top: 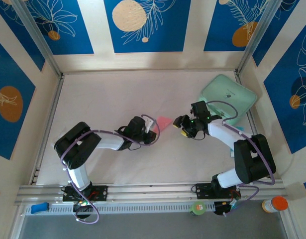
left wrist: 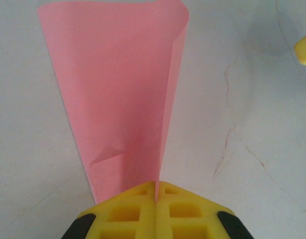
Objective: Fold a paper plane with a square sheet of paper (pick it up from the middle)
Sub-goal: Fold the wing for the fifth time at the center of the table.
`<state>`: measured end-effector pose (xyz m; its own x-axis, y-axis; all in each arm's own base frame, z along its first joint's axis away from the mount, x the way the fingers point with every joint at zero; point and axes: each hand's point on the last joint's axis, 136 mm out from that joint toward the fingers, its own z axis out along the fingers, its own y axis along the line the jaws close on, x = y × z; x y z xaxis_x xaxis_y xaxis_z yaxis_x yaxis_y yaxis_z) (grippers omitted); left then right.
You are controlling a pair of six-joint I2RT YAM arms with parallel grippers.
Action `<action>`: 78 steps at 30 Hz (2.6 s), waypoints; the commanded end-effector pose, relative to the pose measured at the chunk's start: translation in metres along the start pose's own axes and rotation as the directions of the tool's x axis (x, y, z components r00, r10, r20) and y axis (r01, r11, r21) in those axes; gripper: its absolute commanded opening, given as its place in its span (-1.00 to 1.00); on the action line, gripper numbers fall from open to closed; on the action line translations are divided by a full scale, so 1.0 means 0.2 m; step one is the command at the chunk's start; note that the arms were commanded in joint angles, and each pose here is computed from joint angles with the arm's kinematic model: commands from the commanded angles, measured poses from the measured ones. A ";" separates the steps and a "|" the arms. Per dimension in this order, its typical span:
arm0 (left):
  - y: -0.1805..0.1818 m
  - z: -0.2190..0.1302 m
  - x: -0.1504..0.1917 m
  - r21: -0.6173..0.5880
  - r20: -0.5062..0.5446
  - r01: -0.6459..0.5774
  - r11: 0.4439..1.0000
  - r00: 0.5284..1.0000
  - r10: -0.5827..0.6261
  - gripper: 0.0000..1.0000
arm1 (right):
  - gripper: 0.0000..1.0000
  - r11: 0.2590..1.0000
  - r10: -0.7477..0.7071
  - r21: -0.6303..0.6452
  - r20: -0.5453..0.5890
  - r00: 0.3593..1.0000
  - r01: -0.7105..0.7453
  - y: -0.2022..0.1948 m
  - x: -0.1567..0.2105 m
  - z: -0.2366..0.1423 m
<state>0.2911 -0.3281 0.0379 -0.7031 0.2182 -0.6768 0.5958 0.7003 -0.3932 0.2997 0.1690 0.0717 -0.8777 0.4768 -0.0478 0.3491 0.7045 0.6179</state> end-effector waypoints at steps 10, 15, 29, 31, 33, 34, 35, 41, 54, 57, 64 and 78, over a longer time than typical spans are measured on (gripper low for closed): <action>0.02 0.03 0.05 0.063 -0.045 0.182 0.981 0.983 -0.179 -0.88 | 0.08 0.983 -0.184 -0.049 -0.130 0.974 0.179 0.10 0.10 0.17; 0.04 0.03 0.07 0.052 -0.064 0.191 0.980 0.980 -0.187 -0.83 | 0.08 0.984 -0.180 -0.042 -0.153 0.972 0.176 0.10 0.11 0.20; 0.06 0.02 0.06 0.062 -0.049 0.141 0.988 0.989 -0.138 -0.79 | 0.19 0.990 0.004 0.136 -0.186 0.983 0.022 0.12 0.08 0.21; 0.06 0.02 0.05 0.065 -0.040 0.093 0.994 0.995 -0.091 -0.79 | 0.22 0.986 0.071 0.161 -0.184 0.980 -0.041 0.14 0.10 0.20; 0.06 0.02 0.04 0.068 -0.024 0.033 0.997 0.999 -0.032 -0.79 | 0.23 0.978 0.134 0.178 -0.170 0.976 -0.104 0.15 0.10 0.19; 0.05 0.02 0.03 0.071 -0.014 -0.001 0.998 1.000 0.002 -0.79 | 0.24 0.975 0.158 0.180 -0.161 0.974 -0.129 0.17 0.11 0.18; 0.05 0.01 0.02 0.073 -0.002 -0.035 0.997 0.999 0.035 -0.79 | 0.24 0.971 0.180 0.185 -0.156 0.971 -0.151 0.18 0.11 0.18; 0.00 -0.02 -0.03 0.055 0.070 -0.237 0.970 0.970 0.233 -0.79 | 0.27 0.949 0.258 0.221 -0.124 0.958 -0.227 0.20 0.10 0.20; -0.02 -0.03 -0.05 -0.053 0.095 -0.469 0.881 0.876 0.472 -0.78 | 0.23 0.917 0.338 0.274 -0.151 0.929 -0.289 0.18 0.14 0.30; -0.01 -0.03 -0.05 -0.071 0.092 -0.479 0.875 0.870 0.484 -0.77 | 0.07 0.915 0.345 0.277 -0.159 0.925 -0.294 0.18 0.15 0.31; 0.00 -0.07 -0.05 -0.082 0.076 -0.466 0.881 0.878 0.472 -0.43 | -0.64 0.922 0.324 0.260 -0.119 0.938 -0.286 0.18 0.12 0.27; 0.00 -0.16 0.12 -0.035 -0.030 -0.464 0.885 0.886 0.463 -0.01 | -0.90 0.931 0.305 0.242 -0.108 0.946 -0.273 0.21 0.10 0.24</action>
<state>0.2745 -0.2999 0.0482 -0.3615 0.5056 -0.7834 0.8129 0.5824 0.0008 0.3152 0.2342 0.0500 -0.7561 0.6129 0.2295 0.6480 0.6522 0.3932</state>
